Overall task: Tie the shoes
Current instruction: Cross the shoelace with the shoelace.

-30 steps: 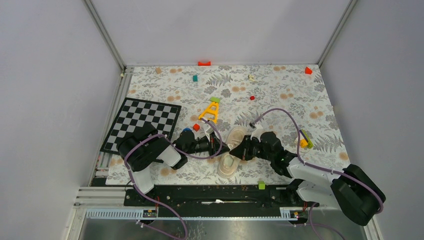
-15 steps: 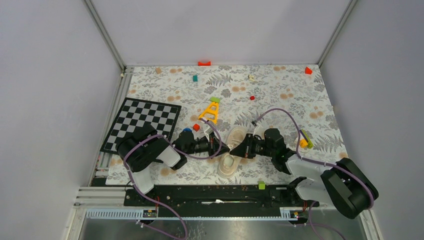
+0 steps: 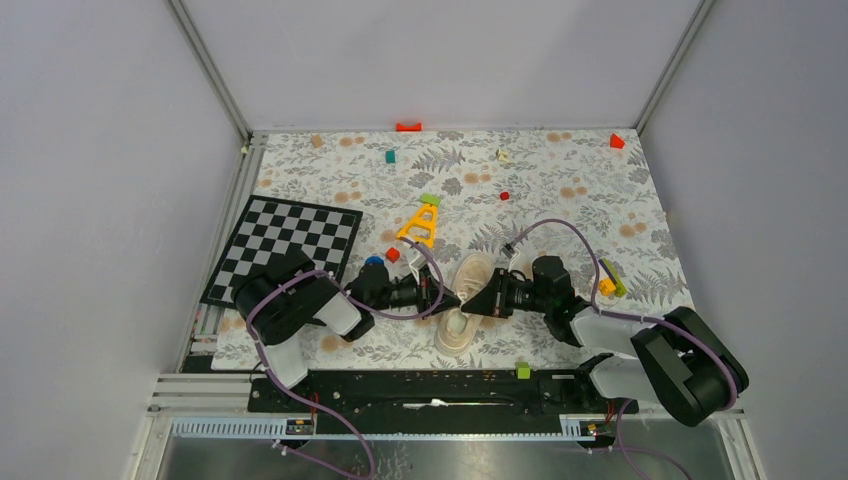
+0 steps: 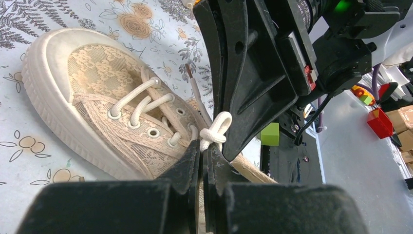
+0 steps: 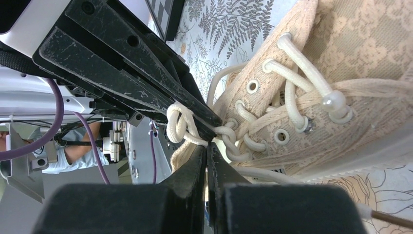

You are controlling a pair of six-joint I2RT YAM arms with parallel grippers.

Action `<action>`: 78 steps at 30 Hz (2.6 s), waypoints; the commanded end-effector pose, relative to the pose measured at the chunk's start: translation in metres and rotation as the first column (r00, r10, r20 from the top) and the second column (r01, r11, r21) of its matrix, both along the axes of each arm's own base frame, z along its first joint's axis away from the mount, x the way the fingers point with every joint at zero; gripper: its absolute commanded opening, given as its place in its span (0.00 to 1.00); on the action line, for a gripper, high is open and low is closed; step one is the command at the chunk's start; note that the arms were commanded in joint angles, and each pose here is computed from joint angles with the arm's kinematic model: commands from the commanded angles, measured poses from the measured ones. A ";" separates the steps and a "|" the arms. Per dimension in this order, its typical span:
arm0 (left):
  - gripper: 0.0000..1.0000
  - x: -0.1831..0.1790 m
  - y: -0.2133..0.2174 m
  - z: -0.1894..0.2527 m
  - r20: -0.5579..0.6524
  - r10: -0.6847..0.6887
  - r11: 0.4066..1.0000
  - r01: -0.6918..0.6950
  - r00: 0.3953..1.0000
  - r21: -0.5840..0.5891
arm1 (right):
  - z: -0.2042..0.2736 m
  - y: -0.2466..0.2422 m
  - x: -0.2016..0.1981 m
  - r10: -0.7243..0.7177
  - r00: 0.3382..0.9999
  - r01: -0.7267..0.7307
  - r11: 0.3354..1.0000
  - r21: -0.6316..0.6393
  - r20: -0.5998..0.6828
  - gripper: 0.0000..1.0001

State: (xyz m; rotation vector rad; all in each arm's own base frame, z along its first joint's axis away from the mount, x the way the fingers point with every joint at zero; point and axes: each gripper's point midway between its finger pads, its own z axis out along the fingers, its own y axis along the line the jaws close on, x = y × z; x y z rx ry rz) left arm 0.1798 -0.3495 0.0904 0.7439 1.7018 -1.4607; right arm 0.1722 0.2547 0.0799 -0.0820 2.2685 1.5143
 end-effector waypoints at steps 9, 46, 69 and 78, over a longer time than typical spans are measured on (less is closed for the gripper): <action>0.00 -0.011 -0.011 0.019 0.027 -0.032 0.997 0.033 0.999 -0.063 | -0.003 -0.010 0.008 -0.033 0.999 0.034 0.999 -0.041 0.022 0.18; 0.00 0.004 -0.016 -0.001 -0.009 0.035 0.999 -0.034 0.999 0.024 | 0.017 -0.025 0.005 -0.045 0.988 0.061 0.993 -0.103 0.145 0.62; 0.00 0.008 -0.017 -0.005 -0.015 0.042 0.998 -0.041 0.999 0.043 | 0.052 0.012 -0.009 0.075 0.944 -0.040 0.993 -0.112 0.322 0.61; 0.00 0.007 -0.017 -0.004 -0.014 0.039 0.998 -0.039 0.999 0.039 | 0.041 0.010 -0.004 0.066 0.946 -0.016 0.987 -0.159 0.317 0.61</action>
